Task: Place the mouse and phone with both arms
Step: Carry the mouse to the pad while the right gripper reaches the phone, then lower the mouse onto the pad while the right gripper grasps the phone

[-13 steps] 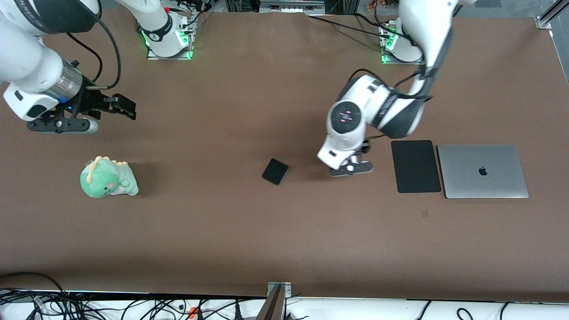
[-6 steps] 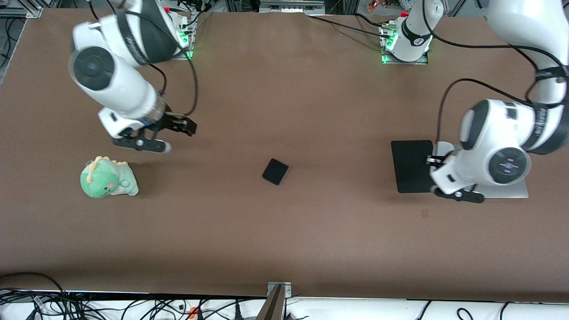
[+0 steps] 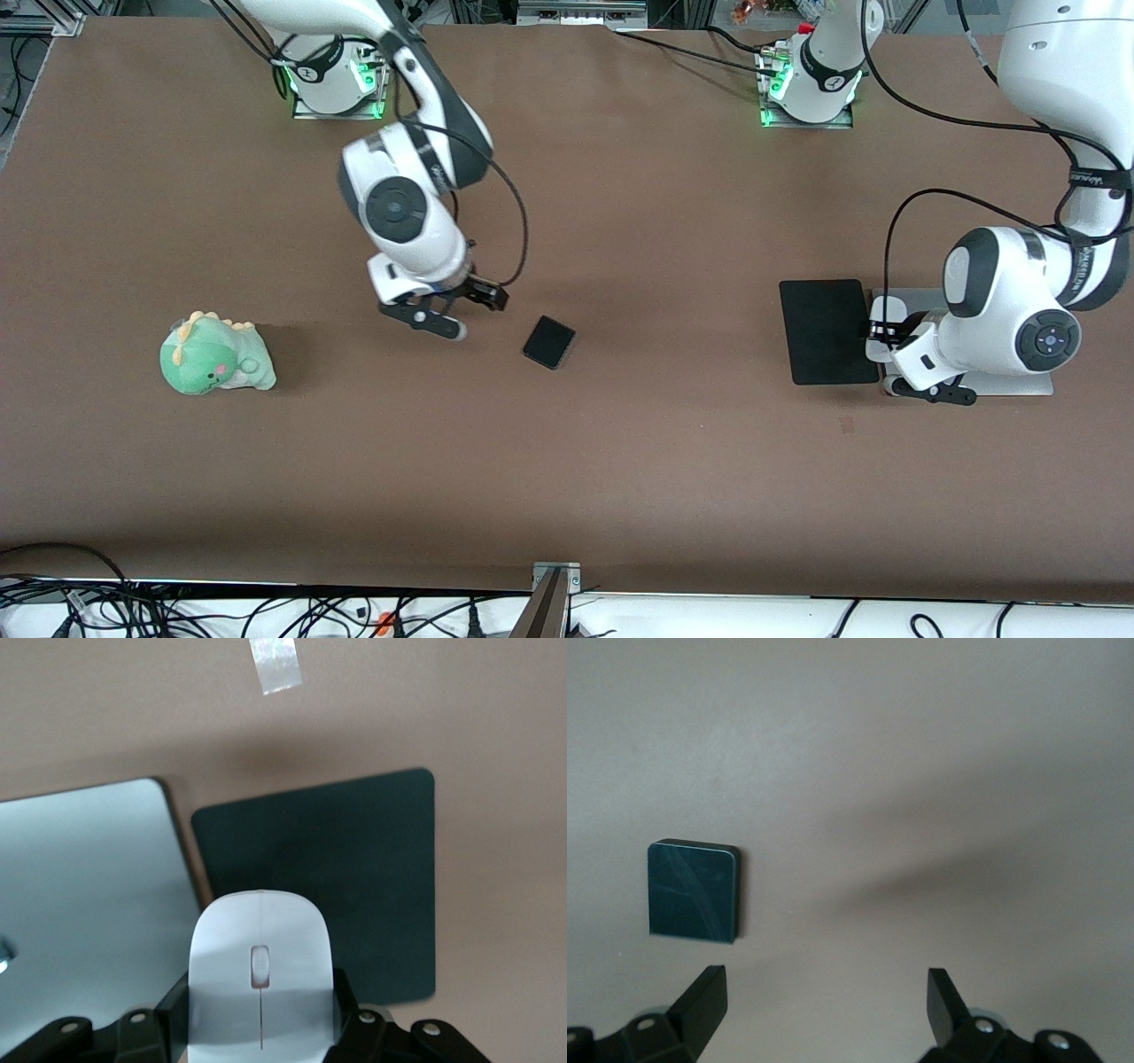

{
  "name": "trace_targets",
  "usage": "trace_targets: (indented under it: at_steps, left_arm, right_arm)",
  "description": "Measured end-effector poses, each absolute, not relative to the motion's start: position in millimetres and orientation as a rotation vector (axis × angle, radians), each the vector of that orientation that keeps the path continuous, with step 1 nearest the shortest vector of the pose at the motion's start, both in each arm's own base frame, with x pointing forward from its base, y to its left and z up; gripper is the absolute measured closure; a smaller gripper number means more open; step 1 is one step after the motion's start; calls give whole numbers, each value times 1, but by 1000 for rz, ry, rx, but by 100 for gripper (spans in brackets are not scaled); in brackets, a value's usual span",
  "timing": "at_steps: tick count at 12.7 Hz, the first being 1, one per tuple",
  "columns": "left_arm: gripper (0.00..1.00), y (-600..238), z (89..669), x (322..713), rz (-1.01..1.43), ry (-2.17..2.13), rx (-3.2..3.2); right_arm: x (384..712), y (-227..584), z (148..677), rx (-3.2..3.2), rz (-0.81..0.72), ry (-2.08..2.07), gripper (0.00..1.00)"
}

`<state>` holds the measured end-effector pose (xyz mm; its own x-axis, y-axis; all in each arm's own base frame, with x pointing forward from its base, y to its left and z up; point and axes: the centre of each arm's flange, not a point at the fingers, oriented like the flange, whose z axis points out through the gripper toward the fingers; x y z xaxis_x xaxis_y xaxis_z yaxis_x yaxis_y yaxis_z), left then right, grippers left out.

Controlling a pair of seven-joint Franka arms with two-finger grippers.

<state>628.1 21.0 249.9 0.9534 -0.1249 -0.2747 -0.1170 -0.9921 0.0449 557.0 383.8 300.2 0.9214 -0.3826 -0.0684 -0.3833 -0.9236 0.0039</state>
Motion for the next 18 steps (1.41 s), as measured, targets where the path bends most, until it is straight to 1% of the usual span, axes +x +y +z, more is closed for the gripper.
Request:
trace_targets:
  at_steps: [3,6,7,10,11,13,16,18]
  left_arm:
    - [39,19,210,609,-335,-141,3083]
    - [39,15,192,597,-305,-67,3077]
    - [33,15,191,597,-305,-62,3076]
    - [4,11,193,598,-295,-55,3077]
    - [0,11,199,602,-277,-56,3080]
    - [0,13,227,616,-281,-56,3082]
    - [0,14,313,644,-364,-62,3076]
    - [0,7,367,654,-389,-84,3075]
  right_arm:
    - [558,436,250,-3058,67,717,0]
    - [562,471,219,-3011,-18,742,0]
    - [564,475,214,-3001,-35,738,0]
    - [560,484,203,-2995,-56,717,0]
    - [556,487,198,-3000,-54,708,0]
    - [546,495,183,-3017,-43,695,0]
    - [540,498,169,-3031,-39,694,0]
    - [541,497,168,-3035,-45,692,0]
